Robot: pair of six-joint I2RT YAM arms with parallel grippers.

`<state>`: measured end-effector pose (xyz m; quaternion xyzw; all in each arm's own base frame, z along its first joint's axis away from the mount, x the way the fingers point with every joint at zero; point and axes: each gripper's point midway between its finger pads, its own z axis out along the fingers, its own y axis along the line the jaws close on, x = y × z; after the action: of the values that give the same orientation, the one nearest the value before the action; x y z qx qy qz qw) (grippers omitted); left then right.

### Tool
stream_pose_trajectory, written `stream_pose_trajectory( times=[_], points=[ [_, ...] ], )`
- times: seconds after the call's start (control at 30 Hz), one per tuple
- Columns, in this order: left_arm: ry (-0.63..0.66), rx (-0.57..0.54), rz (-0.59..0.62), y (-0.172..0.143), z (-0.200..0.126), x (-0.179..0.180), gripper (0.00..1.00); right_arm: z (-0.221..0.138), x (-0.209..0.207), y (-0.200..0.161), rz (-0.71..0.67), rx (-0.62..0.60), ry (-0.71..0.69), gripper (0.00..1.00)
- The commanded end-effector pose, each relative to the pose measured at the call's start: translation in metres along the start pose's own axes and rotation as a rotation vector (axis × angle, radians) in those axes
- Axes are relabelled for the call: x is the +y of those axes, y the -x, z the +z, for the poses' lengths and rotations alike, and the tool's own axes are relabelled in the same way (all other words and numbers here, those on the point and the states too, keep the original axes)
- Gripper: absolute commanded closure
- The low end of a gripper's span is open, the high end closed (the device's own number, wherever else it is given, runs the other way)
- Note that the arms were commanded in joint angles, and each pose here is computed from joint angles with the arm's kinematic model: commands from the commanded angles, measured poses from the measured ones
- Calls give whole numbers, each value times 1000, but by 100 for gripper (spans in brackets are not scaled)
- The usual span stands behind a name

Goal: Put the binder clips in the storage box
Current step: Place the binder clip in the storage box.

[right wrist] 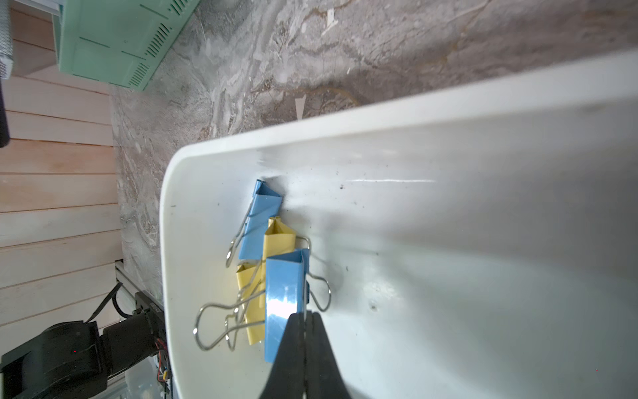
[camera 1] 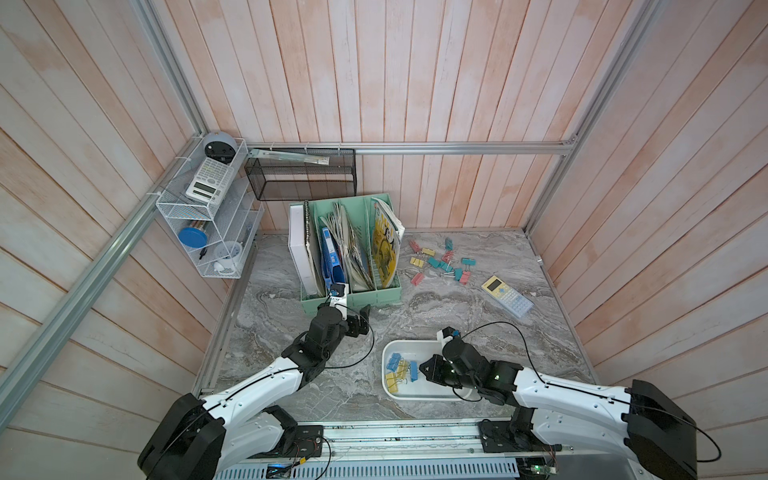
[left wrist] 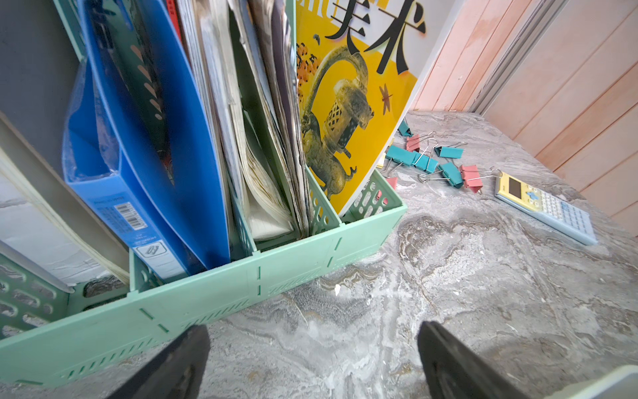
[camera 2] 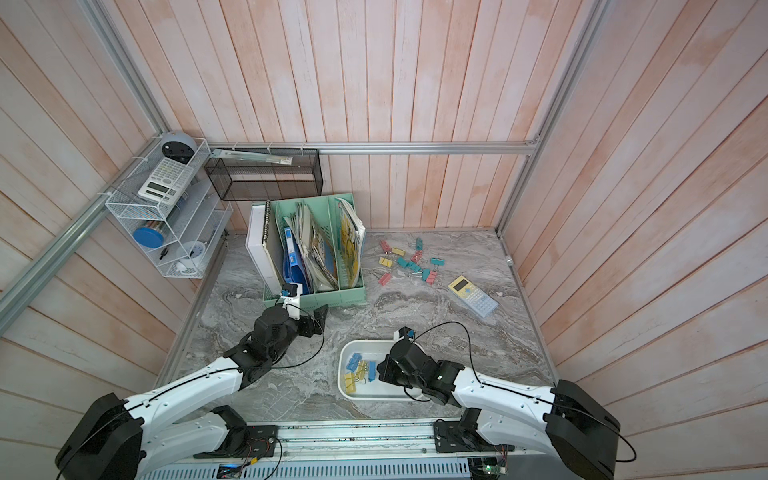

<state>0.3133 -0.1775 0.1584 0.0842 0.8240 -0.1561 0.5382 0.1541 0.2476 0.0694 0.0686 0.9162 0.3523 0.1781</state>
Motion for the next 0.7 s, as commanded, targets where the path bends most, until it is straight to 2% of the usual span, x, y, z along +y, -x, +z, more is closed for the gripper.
stream_pose_trajectory(
  times=[0.0,0.13,0.27,0.43,0.67],
  points=[
    [-7,-1,5,-3,1,-1,0,-18,-8,8,17,-70,-17,100],
    [-9,-1,6,-3,1,-2,0,-49,0,18,-6,-149,58,100],
    [-6,-1,6,-3,2,-2,0,-58,14,4,-26,-104,142,100],
    [-1,3,8,-4,3,-1,0,-41,21,-30,-97,20,119,100],
    [-3,6,8,-6,4,-2,0,-2,6,-42,-114,47,11,100]
  ],
)
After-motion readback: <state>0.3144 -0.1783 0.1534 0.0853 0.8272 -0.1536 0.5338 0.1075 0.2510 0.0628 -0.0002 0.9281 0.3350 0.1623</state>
